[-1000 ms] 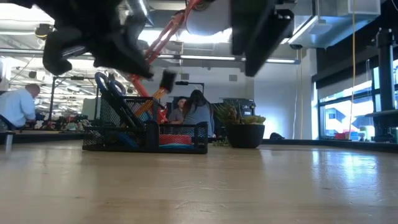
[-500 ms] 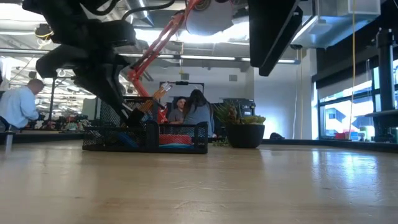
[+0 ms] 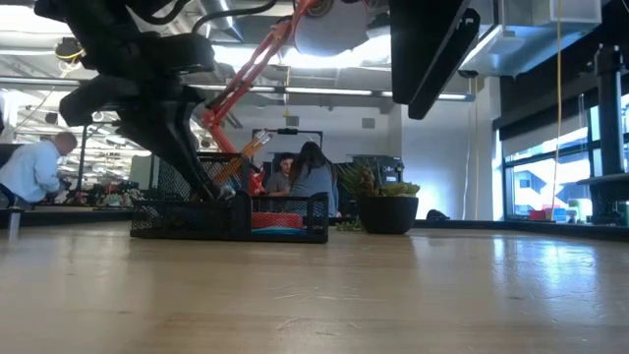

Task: Pick and place office supplies into organizer
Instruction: Return to Home Position

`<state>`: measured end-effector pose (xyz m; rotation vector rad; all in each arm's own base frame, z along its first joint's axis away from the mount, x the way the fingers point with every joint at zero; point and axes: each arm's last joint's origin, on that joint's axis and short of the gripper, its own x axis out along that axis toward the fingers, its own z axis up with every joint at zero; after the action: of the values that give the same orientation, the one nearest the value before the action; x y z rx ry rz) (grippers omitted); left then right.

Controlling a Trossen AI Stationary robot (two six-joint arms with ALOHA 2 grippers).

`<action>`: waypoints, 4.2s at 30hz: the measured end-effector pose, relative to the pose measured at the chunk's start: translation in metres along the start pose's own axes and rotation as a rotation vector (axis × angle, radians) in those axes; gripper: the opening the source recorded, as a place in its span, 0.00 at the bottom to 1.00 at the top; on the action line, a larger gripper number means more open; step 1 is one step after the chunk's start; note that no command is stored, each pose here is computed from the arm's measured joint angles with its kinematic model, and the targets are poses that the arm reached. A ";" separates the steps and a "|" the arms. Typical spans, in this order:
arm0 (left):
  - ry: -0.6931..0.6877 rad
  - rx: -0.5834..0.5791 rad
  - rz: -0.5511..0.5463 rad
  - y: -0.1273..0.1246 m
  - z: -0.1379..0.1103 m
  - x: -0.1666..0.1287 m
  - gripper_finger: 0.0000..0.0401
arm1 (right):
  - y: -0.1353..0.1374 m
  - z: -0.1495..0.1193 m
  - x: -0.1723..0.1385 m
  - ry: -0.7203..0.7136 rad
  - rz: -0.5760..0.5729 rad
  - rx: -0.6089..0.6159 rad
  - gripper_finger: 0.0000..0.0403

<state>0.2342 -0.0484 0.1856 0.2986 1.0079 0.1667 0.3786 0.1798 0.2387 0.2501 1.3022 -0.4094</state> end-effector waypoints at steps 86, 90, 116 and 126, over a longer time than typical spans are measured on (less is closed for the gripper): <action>-1.070 -0.440 -0.081 0.034 -0.128 -0.062 0.13 | -0.286 -0.190 0.021 -1.333 0.400 -0.242 0.62; -1.059 -0.429 -0.081 0.031 -0.131 -0.053 0.13 | -0.285 -0.191 0.030 -1.329 0.399 -0.243 0.62; -1.043 -0.358 -0.002 0.031 -0.131 -0.052 0.12 | -0.284 -0.191 0.037 -1.338 0.388 -0.267 0.62; -1.042 -0.358 -0.002 0.031 -0.131 -0.052 0.13 | -0.284 -0.191 0.037 -1.337 0.387 -0.268 0.62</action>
<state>0.0955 -0.0109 0.1719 0.0277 -0.0613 0.1563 0.0971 -0.0049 0.1687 -0.0323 -0.0279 -0.0069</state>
